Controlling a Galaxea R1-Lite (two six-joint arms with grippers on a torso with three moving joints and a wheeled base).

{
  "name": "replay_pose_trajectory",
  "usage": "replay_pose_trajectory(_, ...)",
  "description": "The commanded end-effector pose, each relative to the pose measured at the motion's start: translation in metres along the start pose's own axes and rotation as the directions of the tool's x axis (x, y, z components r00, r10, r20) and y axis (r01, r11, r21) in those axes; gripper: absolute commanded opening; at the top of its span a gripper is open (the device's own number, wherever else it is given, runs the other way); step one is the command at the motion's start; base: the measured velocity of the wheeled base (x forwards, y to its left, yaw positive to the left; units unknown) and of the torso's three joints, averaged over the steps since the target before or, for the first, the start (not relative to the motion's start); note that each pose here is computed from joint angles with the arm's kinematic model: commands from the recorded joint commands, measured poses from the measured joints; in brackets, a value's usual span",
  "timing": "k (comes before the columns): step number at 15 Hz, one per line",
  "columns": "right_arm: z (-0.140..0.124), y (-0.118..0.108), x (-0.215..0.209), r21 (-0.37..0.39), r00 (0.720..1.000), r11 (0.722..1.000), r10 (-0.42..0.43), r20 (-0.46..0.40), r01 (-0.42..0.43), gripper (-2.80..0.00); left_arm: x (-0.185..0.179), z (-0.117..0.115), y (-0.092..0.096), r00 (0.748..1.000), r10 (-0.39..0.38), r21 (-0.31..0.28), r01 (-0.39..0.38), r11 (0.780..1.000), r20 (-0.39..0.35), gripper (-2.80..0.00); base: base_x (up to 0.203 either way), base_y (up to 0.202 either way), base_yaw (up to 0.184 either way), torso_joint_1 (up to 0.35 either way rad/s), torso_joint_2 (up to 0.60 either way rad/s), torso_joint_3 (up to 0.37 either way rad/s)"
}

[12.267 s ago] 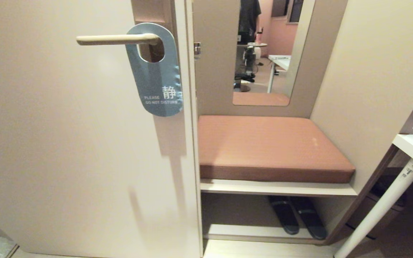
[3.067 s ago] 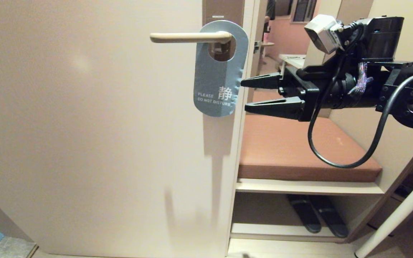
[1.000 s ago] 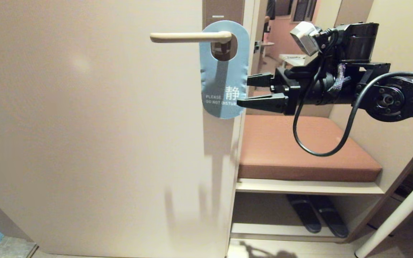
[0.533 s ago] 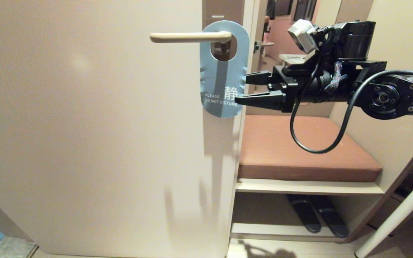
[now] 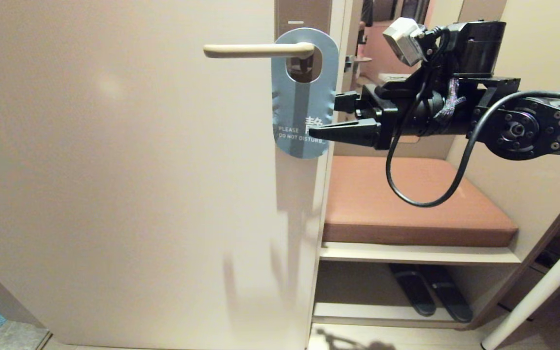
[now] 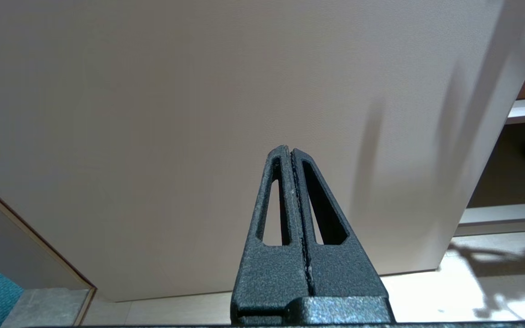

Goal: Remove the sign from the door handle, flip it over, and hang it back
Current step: Take down the sign

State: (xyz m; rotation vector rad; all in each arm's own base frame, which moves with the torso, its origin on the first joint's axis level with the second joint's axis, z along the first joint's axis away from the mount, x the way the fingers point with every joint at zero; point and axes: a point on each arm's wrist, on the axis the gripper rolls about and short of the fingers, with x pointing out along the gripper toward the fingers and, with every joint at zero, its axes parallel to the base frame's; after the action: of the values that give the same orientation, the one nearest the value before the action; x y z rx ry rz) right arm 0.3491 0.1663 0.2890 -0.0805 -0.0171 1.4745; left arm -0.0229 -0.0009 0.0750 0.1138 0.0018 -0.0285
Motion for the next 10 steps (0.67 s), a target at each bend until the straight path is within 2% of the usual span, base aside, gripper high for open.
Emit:
replay_pose_trajectory(1,0.005,0.003,0.004,-0.007,1.000,1.000,0.019,0.010,-0.018,0.00,0.000,0.000,0.000,1.000,0.001,0.001,-0.001,1.000,-0.001,-2.80,0.000,0.000,0.000,0.000,0.00,0.000)
replay_pose_trajectory(10,0.008,0.005,0.021,-0.001,0.998,0.998,0.056,0.021,-0.056,0.00,0.000,0.000,0.000,1.000,0.001,0.001,-0.001,1.000,-0.001,-2.80,0.000,0.000,0.000,0.000,0.00,0.000)
